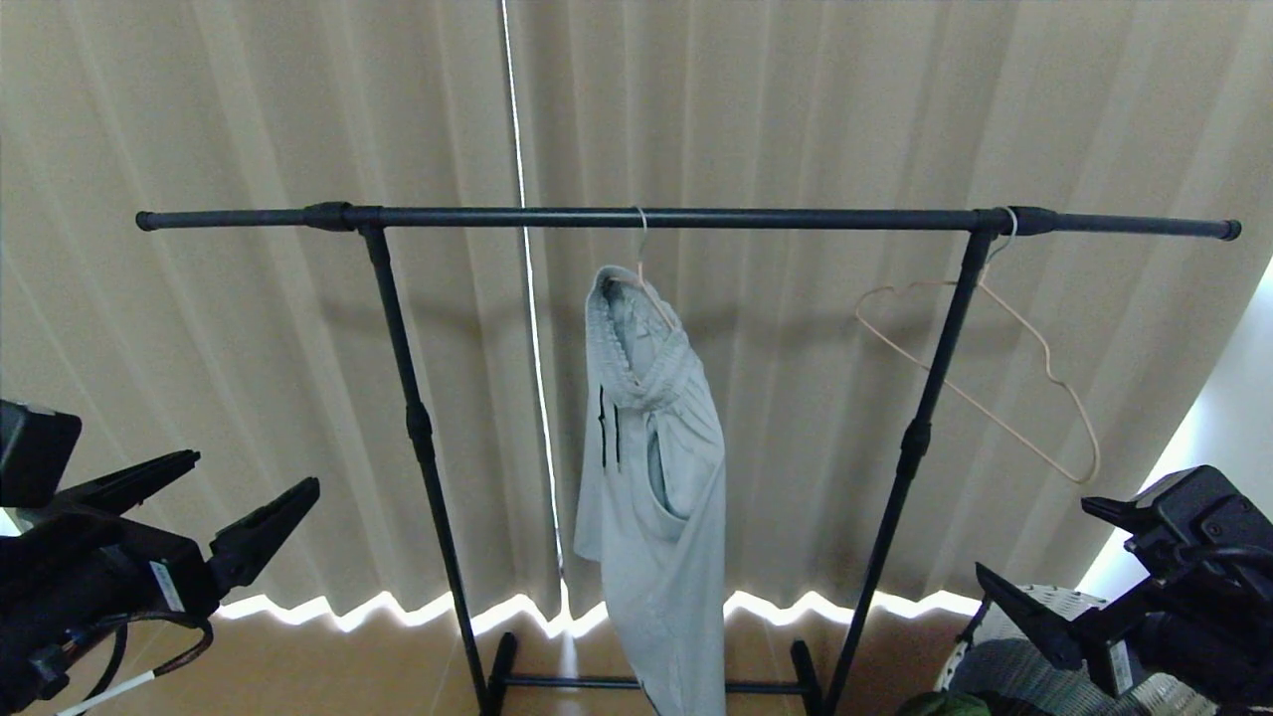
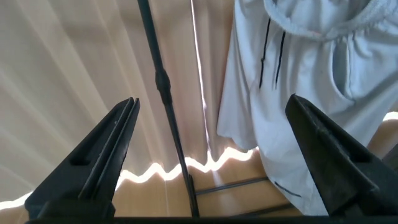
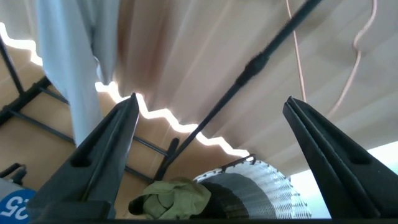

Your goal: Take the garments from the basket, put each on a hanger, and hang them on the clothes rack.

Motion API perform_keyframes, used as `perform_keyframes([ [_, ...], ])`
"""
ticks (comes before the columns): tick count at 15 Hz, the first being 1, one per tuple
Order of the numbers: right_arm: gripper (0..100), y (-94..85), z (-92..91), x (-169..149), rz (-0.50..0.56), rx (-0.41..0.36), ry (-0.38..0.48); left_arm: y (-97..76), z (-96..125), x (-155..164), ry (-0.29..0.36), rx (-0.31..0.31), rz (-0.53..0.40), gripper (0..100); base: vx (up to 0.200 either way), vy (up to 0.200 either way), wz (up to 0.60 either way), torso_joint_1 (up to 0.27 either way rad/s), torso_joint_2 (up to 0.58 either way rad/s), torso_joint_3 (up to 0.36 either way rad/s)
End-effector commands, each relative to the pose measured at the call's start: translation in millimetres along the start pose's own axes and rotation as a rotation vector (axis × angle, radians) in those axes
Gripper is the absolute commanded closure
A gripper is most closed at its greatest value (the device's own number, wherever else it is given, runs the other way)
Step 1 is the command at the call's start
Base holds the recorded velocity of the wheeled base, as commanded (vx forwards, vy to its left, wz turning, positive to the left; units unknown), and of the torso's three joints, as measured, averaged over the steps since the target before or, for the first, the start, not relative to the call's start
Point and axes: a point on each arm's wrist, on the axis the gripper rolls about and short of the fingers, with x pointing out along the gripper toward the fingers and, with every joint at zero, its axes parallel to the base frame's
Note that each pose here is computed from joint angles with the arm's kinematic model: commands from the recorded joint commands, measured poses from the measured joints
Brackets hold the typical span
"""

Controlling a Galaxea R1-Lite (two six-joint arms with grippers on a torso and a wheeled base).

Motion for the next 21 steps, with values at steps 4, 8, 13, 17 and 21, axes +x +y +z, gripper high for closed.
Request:
perform_keyframes([
  [4,0,0.3,-0.8,-0.1,0.001,-0.001,0.003,-0.1,-0.5,0.6,0.003,0.001,-0.002,0,0.0,0.0,0.0,-0.221,0.48,0.25],
  [8,0,0.6,-1.5,0.1,0.003,-0.002,0.007,-0.1,-0.5,0.2,0.002,0.003,-0.002,0,0.0,0.0,0.0,-0.229,0.48,0.259],
  [13,0,1.5,-4.6,0.4,0.006,-0.005,0.022,-0.6,-2.8,0.6,0.012,0.006,-0.005,0,0.0,0.0,0.0,-0.209,0.47,0.258],
  [17,0,1.5,-5.0,0.3,0.002,-0.006,0.025,-0.6,-3.0,0.5,0.012,0.02,-0.005,0,0.0,0.0,0.0,-0.195,0.46,0.261],
  [21,0,1.9,-7.1,-0.8,0.004,-0.007,0.028,-0.8,-4.1,-0.2,0.015,0.02,-0.005,0,0.0,0.0,0.0,-0.146,0.37,0.217],
])
